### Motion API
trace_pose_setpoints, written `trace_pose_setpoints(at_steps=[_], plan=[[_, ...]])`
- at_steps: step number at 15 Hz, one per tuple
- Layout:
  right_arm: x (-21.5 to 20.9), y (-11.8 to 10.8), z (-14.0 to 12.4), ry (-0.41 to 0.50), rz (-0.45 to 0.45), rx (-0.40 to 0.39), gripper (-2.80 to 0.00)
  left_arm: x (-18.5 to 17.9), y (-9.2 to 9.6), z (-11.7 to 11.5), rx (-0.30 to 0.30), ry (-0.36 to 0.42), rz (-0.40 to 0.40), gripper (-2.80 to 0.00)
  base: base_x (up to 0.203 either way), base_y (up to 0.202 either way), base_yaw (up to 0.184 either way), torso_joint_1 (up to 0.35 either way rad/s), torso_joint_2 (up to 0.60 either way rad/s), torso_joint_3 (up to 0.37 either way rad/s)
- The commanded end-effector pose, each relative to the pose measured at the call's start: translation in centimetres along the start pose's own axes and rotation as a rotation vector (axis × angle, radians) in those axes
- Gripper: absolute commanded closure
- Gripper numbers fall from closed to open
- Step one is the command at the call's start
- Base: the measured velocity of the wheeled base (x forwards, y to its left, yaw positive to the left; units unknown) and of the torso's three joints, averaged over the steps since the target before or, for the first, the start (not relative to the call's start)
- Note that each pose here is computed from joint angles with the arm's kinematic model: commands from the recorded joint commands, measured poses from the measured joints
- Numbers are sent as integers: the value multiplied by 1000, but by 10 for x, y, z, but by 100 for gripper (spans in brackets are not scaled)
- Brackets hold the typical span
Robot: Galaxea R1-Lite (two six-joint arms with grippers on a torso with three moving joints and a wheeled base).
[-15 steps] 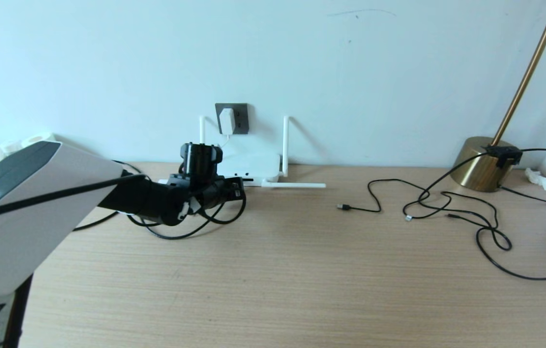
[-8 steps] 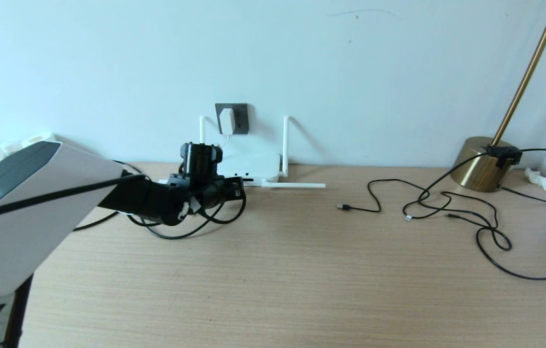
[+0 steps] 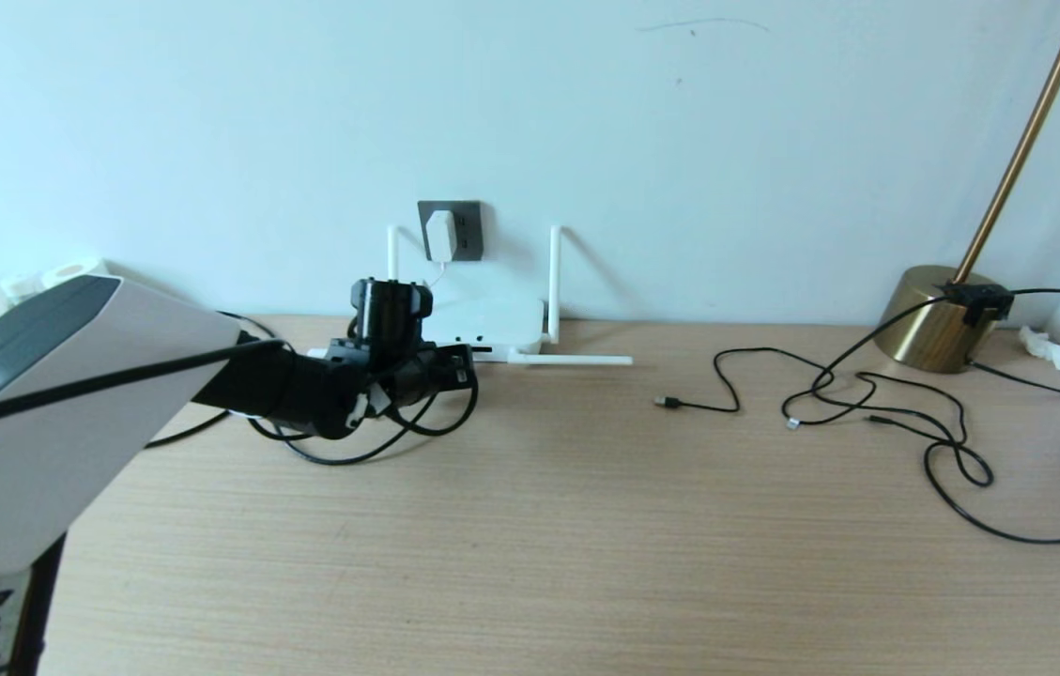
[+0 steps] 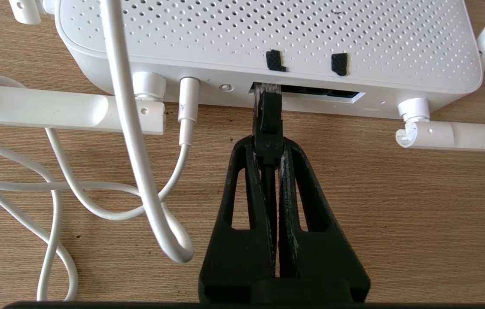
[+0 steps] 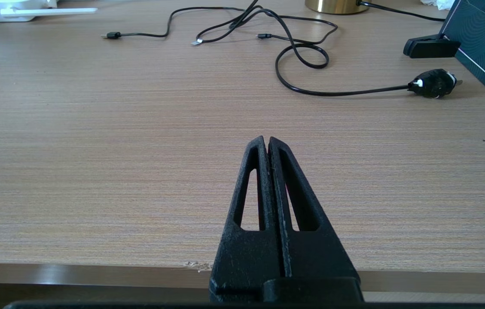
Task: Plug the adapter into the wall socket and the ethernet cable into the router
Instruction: Plug cable into router interface
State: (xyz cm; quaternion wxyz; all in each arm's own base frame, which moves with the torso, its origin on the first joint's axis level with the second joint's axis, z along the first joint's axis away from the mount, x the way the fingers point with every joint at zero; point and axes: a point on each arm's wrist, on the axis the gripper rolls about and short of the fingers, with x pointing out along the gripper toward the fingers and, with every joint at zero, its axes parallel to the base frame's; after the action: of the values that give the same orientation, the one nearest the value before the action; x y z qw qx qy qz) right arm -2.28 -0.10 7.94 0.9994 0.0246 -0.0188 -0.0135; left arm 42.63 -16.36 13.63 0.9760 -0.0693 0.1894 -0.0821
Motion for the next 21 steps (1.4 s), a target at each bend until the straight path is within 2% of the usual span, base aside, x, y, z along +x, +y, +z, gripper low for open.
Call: trace_pose_setpoints(at_steps=[1,21], plan=[[1,0,-3,11,0,0,0,1,0,0,-2,-1,1,0,0,0,0,0,0,0],[1,0,-3,11,0,0,0,6,-1,0,0,5,2,0,0,0,0,0,0,0]])
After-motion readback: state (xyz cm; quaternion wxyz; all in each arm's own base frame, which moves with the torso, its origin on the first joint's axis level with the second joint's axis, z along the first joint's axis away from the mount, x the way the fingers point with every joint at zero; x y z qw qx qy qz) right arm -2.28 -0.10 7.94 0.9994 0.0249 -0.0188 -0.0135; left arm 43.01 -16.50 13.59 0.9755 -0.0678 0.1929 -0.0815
